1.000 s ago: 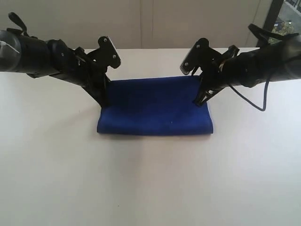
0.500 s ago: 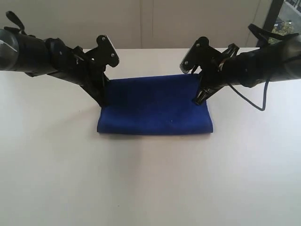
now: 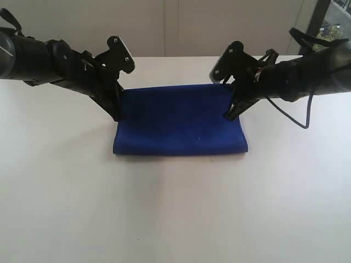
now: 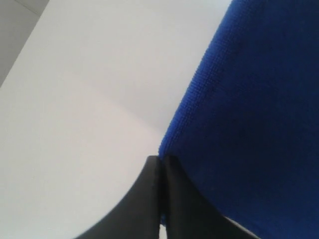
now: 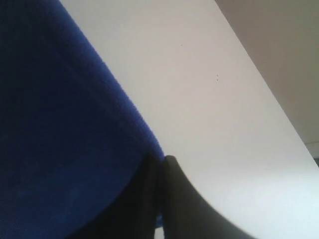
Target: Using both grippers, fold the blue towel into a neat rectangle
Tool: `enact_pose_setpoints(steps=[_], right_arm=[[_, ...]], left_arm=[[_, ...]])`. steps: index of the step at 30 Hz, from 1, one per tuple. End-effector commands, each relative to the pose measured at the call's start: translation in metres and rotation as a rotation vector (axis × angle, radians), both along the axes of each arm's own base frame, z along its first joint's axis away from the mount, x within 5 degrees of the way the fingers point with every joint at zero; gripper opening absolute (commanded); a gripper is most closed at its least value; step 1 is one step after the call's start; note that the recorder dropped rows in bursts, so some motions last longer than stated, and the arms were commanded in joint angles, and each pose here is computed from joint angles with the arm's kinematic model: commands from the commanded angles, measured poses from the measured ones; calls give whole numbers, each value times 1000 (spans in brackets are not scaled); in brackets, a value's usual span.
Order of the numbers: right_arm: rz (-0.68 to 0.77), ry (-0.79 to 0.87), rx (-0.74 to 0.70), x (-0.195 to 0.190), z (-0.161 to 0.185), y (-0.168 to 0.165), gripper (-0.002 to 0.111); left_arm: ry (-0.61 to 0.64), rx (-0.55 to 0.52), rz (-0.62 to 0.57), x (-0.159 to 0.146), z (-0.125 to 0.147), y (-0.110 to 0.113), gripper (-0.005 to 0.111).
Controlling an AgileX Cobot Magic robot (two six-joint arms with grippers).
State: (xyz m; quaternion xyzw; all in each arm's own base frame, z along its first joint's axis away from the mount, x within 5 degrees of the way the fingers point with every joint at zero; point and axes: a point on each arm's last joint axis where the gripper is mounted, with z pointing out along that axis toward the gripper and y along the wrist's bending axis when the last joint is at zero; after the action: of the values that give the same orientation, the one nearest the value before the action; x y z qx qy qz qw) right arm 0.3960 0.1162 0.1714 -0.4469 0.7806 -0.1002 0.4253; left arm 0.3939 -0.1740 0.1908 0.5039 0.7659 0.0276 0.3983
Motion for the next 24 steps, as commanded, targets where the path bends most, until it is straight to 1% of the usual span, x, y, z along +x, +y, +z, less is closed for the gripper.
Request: enact_pose_setpoints(steps=[1, 5, 7, 9, 10, 12, 13, 15, 17, 21, 24], right_arm=[[-9, -13, 6, 3, 1, -3, 0], [-9, -13, 6, 3, 1, -3, 0], [-9, -13, 6, 3, 1, -3, 1], [-9, -13, 6, 3, 1, -3, 5], [-10, -13, 7, 3, 1, -3, 9], [-10, -13, 7, 3, 1, -3, 16], [-10, -11, 6, 2, 1, -3, 20], [-10, -11, 6, 2, 1, -3, 27], [-10, -9, 5, 2, 1, -3, 32], [-14, -7, 10, 2, 1, -3, 40], [-18, -6, 15, 2, 1, -3, 40]], left_arm=[[-8, -21, 15, 1, 6, 1, 0], [-7, -22, 17, 1, 6, 1, 0], [-15, -24, 20, 1, 7, 1, 3], [-15, -24, 20, 1, 7, 1, 12], [-15, -24, 20, 1, 7, 1, 19], [-15, -24, 20, 1, 7, 1, 29], [-15, -24, 20, 1, 7, 1, 37], [-15, -24, 20, 1, 7, 1, 46], [-15, -24, 20, 1, 7, 1, 52], [-20, -24, 22, 2, 7, 1, 55], [-20, -24, 22, 2, 7, 1, 55]])
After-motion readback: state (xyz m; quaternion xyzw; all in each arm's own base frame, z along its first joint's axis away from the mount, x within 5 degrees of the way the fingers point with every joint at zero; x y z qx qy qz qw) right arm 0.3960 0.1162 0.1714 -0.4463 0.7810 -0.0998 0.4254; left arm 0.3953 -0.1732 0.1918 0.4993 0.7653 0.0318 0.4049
